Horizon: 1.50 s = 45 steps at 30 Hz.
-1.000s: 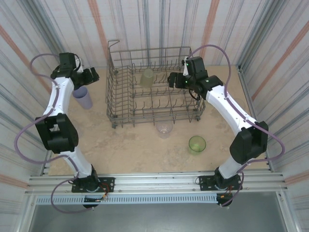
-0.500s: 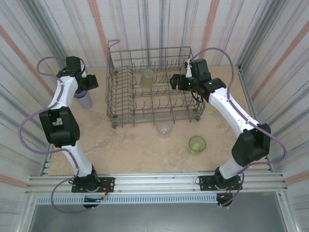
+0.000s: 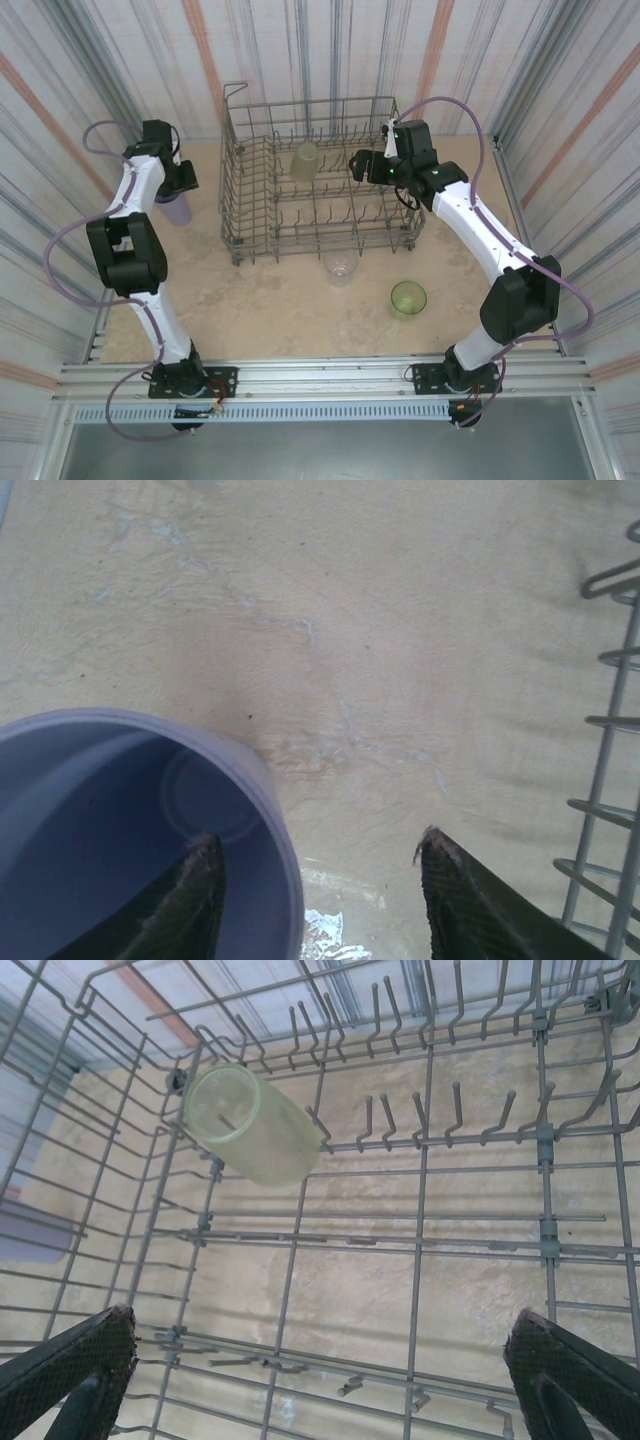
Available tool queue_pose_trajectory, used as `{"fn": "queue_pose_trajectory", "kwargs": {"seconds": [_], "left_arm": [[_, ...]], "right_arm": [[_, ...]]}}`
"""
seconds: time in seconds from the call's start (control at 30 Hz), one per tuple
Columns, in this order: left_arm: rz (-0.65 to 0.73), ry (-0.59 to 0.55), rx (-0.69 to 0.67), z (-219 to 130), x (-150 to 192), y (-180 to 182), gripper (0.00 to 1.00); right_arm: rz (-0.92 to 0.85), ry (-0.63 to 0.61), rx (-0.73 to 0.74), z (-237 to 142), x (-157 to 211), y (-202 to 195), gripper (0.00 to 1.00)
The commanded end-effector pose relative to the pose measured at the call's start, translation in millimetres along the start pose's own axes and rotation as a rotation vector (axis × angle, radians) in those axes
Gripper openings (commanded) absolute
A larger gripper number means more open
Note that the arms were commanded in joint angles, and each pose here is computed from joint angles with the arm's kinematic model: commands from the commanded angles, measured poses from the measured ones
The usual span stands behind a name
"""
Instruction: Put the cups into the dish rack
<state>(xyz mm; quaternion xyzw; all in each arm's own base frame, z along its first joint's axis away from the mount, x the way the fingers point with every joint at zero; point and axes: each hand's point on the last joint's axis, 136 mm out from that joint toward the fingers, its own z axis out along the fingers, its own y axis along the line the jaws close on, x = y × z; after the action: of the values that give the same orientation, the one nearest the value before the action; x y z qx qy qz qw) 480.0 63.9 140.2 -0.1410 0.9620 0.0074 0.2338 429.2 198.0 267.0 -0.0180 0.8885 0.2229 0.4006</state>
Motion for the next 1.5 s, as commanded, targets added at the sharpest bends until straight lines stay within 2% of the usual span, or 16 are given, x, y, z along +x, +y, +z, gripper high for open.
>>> {"fn": "queue_pose_trajectory", "kwargs": {"seconds": [0.0,0.2,0.6,0.77,1.03,1.47], "left_arm": [[0.015,0.006,-0.079,-2,-1,9,0.47],[0.039,0.016,-0.105,2,1,9,0.41],[0.063,0.042,-0.119,10,3,6,0.19],[0.063,0.05,-0.127,11,4,8,0.0],[0.026,0.021,-0.089,-5,0,4,0.0],[-0.169,-0.13,0.229,-45,-22,-7,0.0]], "right_arm": [[0.023,0.004,-0.012,-4,2,0,0.99],[0.025,-0.002,-0.023,-6,0,2,0.99],[0.031,-0.007,-0.021,-9,-1,2,0.99],[0.04,-0.011,-0.036,-11,-3,6,0.99],[0.043,-0.014,-0.037,-11,-5,7,0.99],[0.044,0.002,-0.042,-10,0,12,0.99]]}}
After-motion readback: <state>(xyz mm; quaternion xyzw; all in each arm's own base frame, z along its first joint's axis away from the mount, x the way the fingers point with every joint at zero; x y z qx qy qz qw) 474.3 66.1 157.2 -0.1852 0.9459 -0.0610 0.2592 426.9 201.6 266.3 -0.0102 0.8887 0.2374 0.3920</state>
